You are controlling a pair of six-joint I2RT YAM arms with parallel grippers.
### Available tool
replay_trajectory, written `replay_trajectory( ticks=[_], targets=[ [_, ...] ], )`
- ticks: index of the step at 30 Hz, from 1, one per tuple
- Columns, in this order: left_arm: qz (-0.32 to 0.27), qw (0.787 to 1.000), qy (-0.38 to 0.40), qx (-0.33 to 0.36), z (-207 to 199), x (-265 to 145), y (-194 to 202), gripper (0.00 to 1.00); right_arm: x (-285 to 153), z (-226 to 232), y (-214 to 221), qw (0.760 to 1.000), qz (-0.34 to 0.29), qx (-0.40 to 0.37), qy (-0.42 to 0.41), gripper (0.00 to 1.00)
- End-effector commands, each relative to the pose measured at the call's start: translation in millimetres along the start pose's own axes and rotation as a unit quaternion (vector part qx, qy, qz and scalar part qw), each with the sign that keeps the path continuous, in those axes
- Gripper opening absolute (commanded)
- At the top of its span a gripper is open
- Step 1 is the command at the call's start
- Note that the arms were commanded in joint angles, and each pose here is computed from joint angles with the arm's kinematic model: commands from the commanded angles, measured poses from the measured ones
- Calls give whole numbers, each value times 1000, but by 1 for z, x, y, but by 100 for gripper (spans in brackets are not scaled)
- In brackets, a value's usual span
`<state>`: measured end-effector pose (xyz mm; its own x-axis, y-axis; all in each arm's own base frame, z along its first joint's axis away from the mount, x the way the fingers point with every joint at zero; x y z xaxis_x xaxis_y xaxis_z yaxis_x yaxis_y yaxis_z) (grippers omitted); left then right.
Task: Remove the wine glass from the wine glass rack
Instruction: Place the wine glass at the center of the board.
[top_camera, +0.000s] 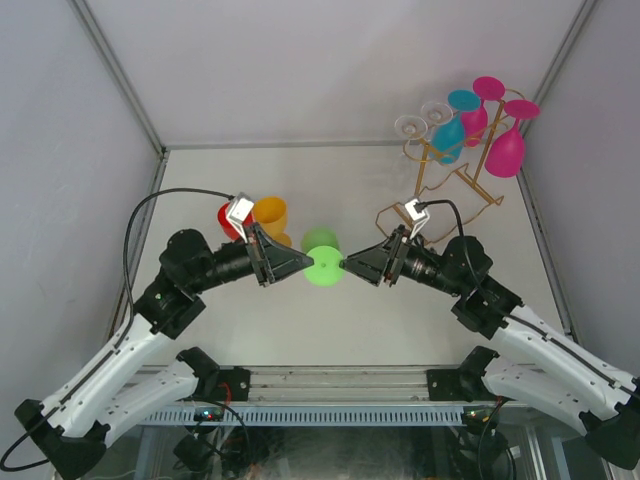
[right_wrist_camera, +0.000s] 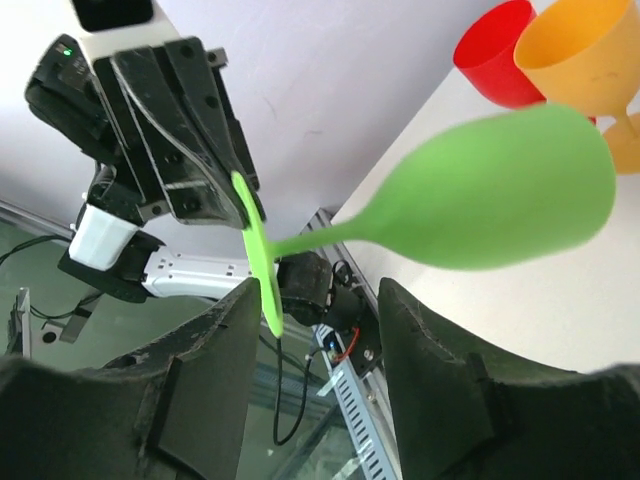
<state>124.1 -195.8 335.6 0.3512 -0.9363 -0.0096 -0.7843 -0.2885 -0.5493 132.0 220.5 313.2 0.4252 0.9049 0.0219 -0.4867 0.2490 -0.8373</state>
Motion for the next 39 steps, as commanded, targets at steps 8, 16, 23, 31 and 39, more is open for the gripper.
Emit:
replay_trajectory(
  ticks=[8,16,23,31,39],
  targets=[
    [-55,997,-4,61,0,-7,-9,0,8,30,-8,994,32,37,-97,52],
    [-56,996,-7,62,1,-8,-8,0,22,30,-11,994,15,40,-104,39],
    [-56,996,-7,63,1,-8,-8,0,31,31,-9,991,18,53,-121,26],
    [-54,997,-8,62,2,-7,-7,0,37,32,-8,989,21,58,-134,16],
    [-52,997,-8,61,2,-8,-6,0,36,33,-8,990,18,45,-135,0]
  ],
)
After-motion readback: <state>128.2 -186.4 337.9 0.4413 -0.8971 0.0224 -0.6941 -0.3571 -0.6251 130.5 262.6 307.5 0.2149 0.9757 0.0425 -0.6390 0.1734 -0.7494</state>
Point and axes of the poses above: each gripper's point midway between its finger pads, its own x axis out along the fingers, its own z axis along the line the jaws close on, y = z × x, the point moved 7 cm from there along -x, back along the fingers, and after that the axes turned 15 degrees about -x, right-handed, at the moved point
